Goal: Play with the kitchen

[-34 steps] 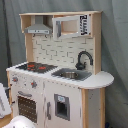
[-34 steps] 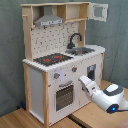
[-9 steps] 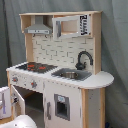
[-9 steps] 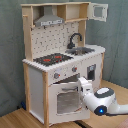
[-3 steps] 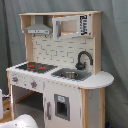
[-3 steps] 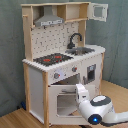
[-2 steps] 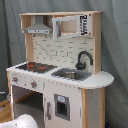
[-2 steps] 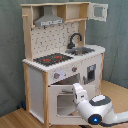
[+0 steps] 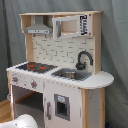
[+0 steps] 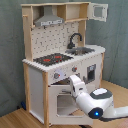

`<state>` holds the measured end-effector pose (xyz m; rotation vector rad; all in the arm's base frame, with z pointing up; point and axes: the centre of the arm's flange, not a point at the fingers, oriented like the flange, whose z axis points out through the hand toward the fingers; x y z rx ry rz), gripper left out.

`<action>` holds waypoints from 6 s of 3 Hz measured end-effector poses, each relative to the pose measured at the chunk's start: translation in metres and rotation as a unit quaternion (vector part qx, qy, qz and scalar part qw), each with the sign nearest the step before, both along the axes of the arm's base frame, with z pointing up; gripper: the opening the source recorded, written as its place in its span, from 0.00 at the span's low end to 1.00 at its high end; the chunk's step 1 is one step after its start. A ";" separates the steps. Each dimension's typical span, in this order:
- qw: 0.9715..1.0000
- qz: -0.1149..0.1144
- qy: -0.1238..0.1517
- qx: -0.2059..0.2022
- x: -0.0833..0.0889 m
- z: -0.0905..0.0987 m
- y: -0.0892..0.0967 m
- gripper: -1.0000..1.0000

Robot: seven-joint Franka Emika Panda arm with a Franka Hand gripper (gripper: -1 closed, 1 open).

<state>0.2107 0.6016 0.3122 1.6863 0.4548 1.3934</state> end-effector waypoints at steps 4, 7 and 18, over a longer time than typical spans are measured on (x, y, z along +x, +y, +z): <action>0.990 -0.040 0.041 -0.131 0.012 0.084 -0.013 1.00; 0.969 -0.105 0.128 -0.182 0.016 0.135 -0.065 1.00; 0.798 0.062 0.551 -0.236 0.048 0.147 -0.180 1.00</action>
